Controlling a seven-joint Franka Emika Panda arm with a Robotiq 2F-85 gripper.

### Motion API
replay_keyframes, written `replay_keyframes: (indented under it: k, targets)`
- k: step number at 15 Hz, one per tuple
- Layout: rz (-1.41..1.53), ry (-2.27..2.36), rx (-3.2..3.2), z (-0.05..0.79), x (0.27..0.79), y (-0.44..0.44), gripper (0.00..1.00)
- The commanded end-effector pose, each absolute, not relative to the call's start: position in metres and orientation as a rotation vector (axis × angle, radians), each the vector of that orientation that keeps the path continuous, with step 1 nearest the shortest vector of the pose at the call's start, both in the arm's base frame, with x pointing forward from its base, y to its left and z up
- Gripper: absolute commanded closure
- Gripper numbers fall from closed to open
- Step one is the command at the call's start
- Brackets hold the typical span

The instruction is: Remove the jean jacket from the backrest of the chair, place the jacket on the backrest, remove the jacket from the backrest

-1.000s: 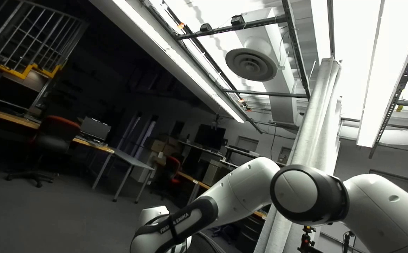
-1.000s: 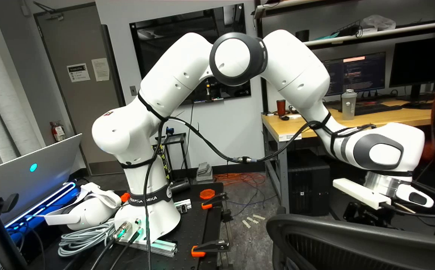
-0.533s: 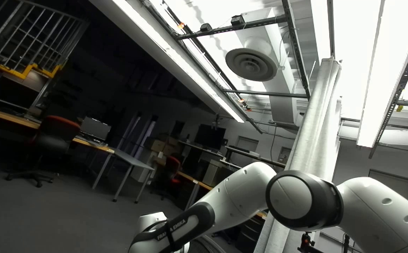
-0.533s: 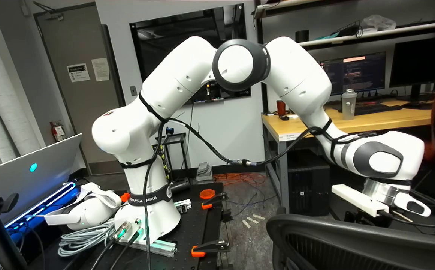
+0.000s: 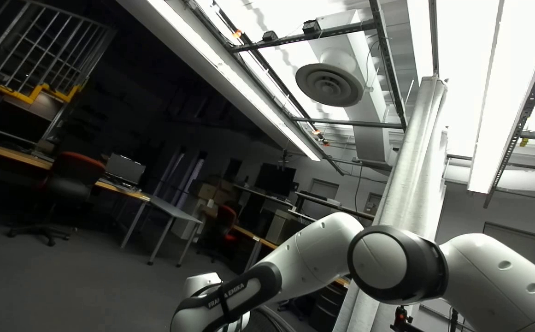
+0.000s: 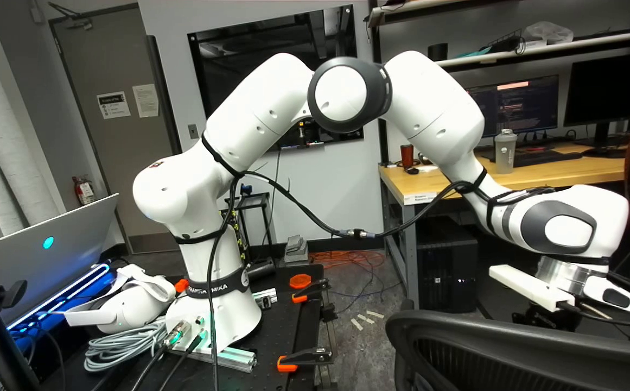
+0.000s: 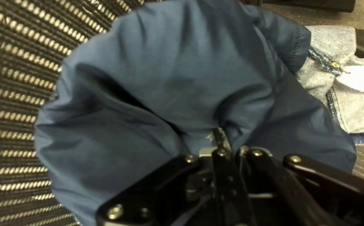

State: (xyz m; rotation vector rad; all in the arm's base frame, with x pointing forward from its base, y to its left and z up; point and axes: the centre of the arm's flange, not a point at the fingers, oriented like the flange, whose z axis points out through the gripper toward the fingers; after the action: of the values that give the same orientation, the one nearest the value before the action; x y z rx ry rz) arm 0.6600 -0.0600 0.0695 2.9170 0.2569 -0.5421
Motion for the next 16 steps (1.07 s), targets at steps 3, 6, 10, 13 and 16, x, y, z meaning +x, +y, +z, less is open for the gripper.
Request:
replay_keyframes:
  k: [3, 6, 10, 13, 16]
  targets:
    - [-0.424, 0.171, 2.922, 0.102, 0.672, -0.059, 0.99]
    - [-0.324, 0.121, 2.947, 0.136, 0.679, -0.052, 0.99]
    - [-0.178, 0.049, 2.978, 0.203, 0.693, -0.041, 0.99]
    - [-0.078, -0.004, 2.989, 0.252, 0.703, -0.035, 0.99]
    - [0.009, -0.07, 3.003, 0.3, 0.711, -0.035, 0.99]
